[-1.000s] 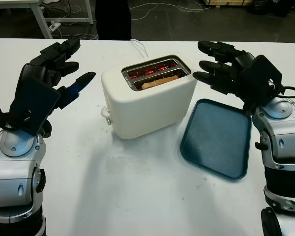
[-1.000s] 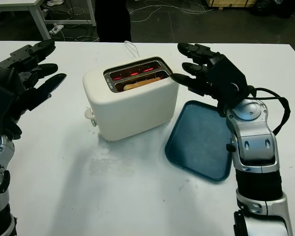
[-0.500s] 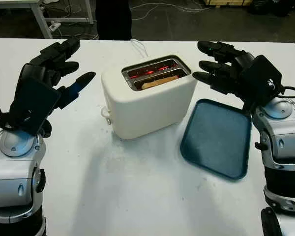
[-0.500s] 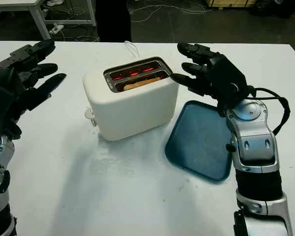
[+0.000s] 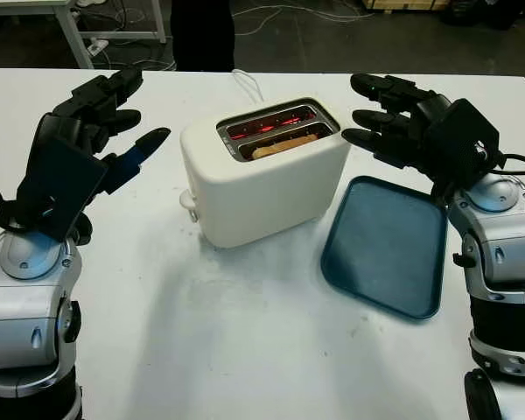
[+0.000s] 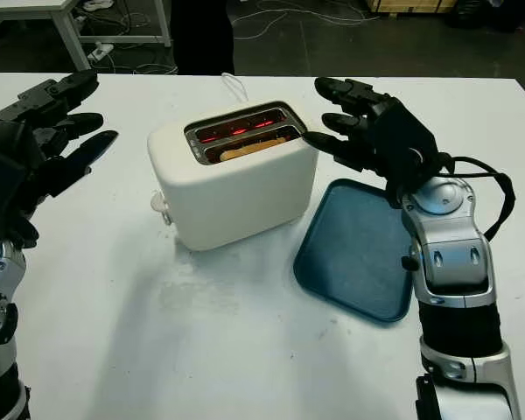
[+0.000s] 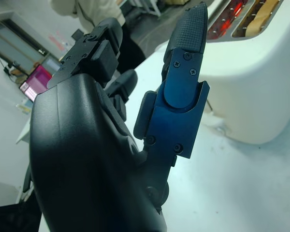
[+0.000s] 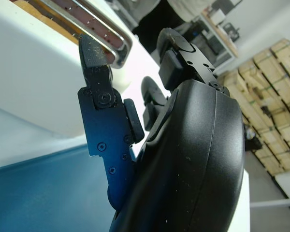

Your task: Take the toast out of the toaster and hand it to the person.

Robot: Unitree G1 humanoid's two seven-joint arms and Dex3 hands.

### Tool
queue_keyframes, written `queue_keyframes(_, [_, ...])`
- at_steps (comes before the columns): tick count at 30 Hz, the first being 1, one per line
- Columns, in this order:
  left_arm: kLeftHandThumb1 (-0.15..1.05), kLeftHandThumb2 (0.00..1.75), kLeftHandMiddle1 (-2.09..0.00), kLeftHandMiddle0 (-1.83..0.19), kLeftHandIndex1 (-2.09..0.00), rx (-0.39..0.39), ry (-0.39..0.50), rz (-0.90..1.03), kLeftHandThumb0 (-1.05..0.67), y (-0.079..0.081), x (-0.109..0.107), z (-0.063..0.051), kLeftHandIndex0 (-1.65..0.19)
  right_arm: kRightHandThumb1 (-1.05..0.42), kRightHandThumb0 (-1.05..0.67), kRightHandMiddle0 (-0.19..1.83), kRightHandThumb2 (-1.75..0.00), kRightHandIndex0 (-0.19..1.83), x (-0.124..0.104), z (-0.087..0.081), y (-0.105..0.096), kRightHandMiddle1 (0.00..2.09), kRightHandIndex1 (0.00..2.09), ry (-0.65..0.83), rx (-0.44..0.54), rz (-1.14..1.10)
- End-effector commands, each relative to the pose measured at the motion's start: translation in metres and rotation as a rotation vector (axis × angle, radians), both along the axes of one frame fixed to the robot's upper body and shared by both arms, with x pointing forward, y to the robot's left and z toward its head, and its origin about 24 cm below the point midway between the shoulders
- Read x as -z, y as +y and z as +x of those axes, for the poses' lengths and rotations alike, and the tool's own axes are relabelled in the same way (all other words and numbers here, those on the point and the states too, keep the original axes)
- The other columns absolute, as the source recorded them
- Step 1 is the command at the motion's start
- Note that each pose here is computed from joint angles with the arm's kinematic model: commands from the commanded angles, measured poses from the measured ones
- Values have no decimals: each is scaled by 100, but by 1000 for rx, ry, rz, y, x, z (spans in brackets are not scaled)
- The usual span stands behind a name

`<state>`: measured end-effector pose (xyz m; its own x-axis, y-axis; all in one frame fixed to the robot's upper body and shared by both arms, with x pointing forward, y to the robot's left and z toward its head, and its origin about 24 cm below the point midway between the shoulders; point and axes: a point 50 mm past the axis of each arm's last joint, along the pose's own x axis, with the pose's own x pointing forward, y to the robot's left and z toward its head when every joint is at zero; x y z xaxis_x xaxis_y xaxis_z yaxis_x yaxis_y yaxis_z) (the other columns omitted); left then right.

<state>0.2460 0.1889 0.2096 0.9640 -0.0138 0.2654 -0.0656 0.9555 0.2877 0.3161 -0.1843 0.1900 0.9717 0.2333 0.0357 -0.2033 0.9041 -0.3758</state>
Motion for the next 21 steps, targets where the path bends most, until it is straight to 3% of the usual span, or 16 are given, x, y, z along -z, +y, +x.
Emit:
queue_keyframes(1, [92,12,-86,-12,-1,7,-5,-8,-73,-1,0,0,-46,-89,-46,43,0,28,-3,1,1,1,33,-23,-5,3])
queue_keyframes(21, [92,15,-91,-7,-1,14,-5,1,-73,-1,0,0,-45,-90,-46,43,0,22,-3,1,-1,1,44,-14,-11,3])
